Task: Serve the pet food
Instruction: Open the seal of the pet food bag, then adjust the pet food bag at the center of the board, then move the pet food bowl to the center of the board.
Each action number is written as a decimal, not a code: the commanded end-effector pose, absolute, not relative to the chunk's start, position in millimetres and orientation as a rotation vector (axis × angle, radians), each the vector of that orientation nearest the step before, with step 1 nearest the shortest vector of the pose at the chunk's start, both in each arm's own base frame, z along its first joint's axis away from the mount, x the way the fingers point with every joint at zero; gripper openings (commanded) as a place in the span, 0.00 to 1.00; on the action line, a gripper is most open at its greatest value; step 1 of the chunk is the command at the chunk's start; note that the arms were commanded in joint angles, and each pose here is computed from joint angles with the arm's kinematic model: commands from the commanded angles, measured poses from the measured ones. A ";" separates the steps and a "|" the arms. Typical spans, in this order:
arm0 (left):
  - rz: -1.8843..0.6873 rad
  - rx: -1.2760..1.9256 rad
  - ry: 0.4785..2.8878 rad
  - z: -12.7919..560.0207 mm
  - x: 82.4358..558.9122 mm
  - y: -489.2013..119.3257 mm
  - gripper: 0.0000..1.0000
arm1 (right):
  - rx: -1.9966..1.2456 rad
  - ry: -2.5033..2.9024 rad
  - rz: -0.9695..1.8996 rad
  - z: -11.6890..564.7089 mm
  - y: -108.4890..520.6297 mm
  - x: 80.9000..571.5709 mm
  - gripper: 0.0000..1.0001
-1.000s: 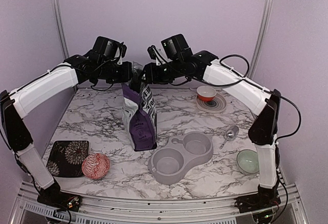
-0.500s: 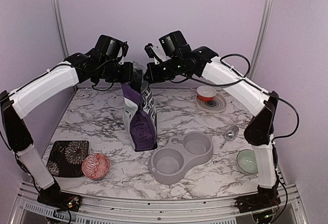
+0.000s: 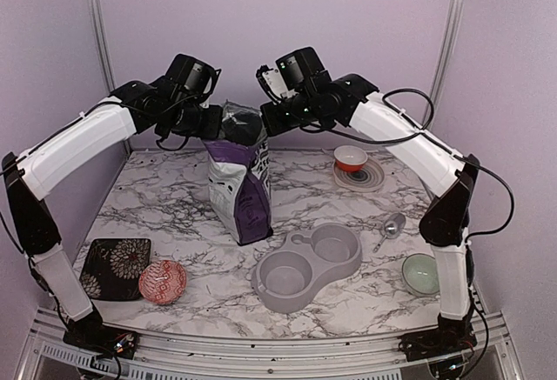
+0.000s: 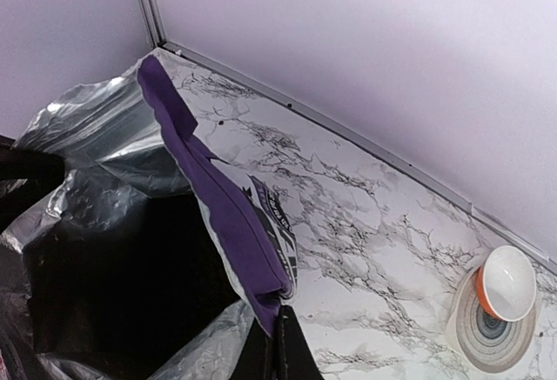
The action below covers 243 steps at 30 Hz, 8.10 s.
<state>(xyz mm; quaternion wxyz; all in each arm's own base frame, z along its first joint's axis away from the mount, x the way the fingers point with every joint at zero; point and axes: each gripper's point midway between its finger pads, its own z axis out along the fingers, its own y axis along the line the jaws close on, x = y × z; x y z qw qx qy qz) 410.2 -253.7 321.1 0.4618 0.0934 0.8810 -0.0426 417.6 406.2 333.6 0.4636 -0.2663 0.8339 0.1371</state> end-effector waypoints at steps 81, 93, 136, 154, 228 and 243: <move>-0.058 0.315 1.943 383.9 403.6 -223.6 0.00 | -0.560 1.827 0.177 350.6 374.0 482.4 0.00; -0.216 0.354 1.961 388.1 393.7 -241.4 0.42 | -0.649 1.794 0.377 356.4 400.7 465.9 0.11; -0.285 0.111 2.225 324.0 365.2 -258.1 0.50 | -0.485 1.861 0.336 316.1 295.4 406.0 0.80; -0.431 0.445 2.152 328.9 422.8 -253.4 0.00 | -0.477 1.915 0.306 276.9 271.9 396.6 0.80; -0.568 0.808 1.877 343.3 213.5 -216.2 0.86 | -0.565 2.137 0.483 206.6 284.3 362.2 0.80; -0.692 1.090 1.942 273.4 170.9 -281.4 0.79 | -0.464 2.255 0.475 175.7 258.8 336.4 0.79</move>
